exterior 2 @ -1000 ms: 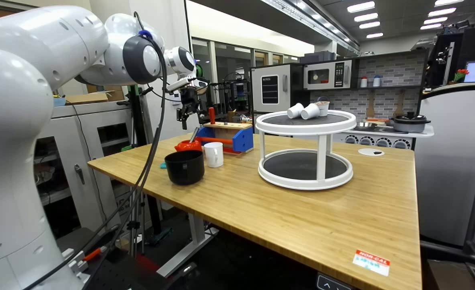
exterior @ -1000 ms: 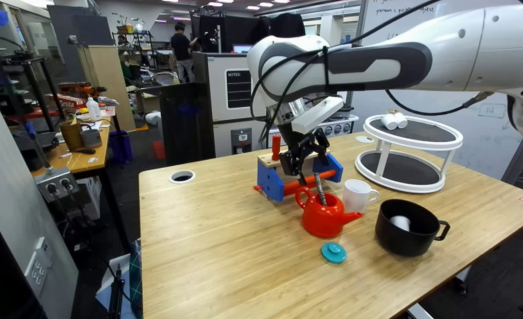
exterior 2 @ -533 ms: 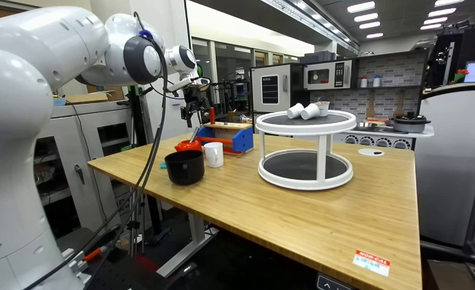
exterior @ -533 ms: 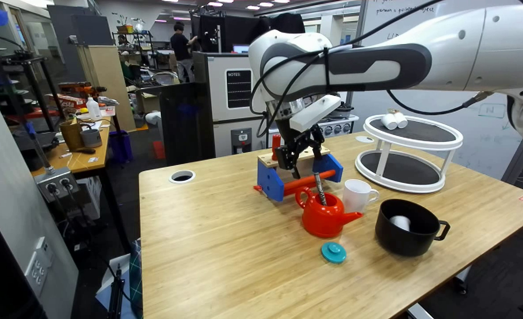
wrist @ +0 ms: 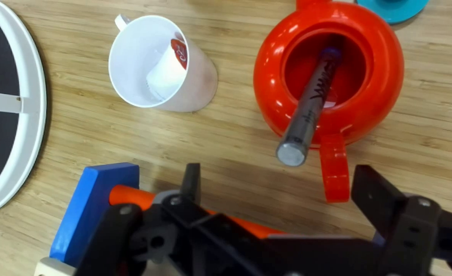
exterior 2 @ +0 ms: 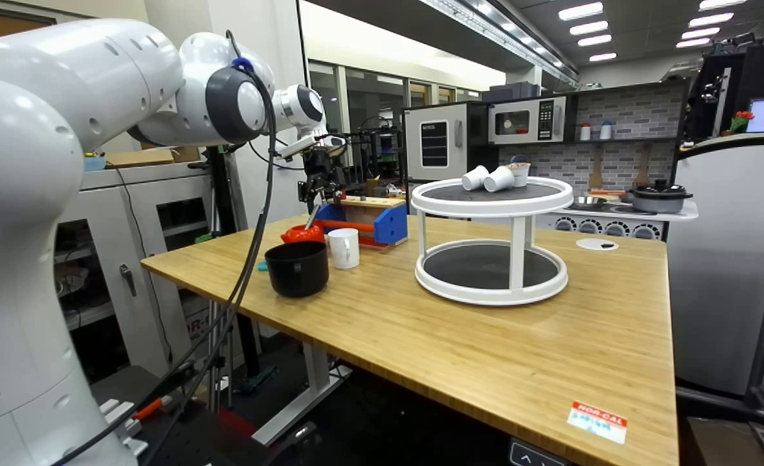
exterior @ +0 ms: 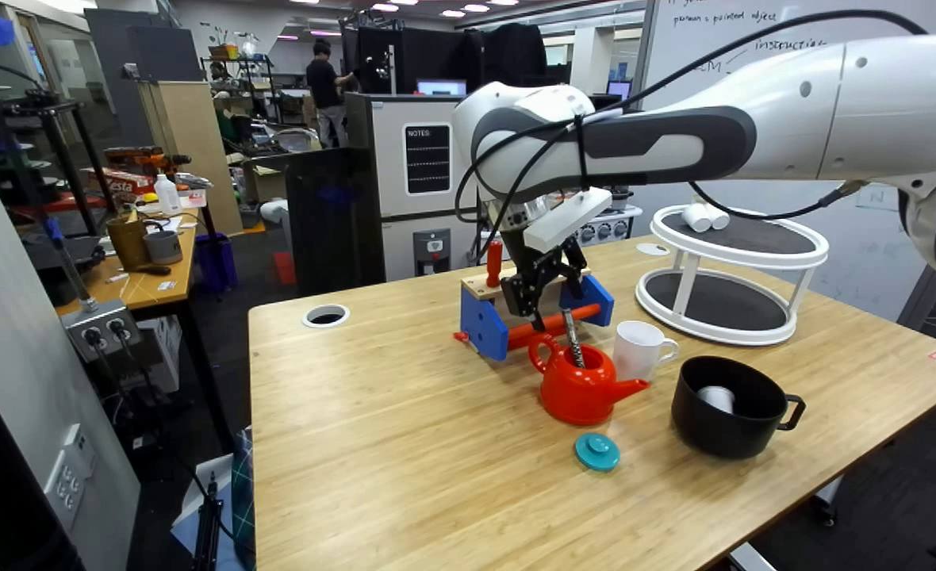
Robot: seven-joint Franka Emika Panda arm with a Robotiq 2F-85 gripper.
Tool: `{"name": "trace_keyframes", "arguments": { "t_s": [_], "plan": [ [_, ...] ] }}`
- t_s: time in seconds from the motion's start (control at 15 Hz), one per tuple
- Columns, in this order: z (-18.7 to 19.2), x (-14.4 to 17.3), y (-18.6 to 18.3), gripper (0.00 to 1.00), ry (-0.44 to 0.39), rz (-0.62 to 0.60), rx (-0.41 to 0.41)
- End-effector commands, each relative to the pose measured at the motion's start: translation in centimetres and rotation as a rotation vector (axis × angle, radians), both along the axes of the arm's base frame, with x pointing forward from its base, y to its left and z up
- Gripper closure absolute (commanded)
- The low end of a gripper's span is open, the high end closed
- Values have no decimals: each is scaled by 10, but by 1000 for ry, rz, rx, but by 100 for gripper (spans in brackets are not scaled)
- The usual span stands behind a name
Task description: Put one of the cups atop the stand in the mug and another in the bowl, then place the marker in the kettle on the table
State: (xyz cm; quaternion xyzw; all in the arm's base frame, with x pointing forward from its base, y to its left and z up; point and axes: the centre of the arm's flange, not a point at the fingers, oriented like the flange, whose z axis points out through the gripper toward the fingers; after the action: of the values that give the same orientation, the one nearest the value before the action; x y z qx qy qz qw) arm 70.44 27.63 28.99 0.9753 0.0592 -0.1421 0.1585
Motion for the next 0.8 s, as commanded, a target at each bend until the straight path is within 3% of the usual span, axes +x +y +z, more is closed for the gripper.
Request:
{"name": "trace_keyframes", "arguments": {
  "t_s": [0.0,0.73],
  "plan": [
    [4,3,0,0,10,11,13],
    [-4,-19,4,0,40,-4,12]
  ]
}}
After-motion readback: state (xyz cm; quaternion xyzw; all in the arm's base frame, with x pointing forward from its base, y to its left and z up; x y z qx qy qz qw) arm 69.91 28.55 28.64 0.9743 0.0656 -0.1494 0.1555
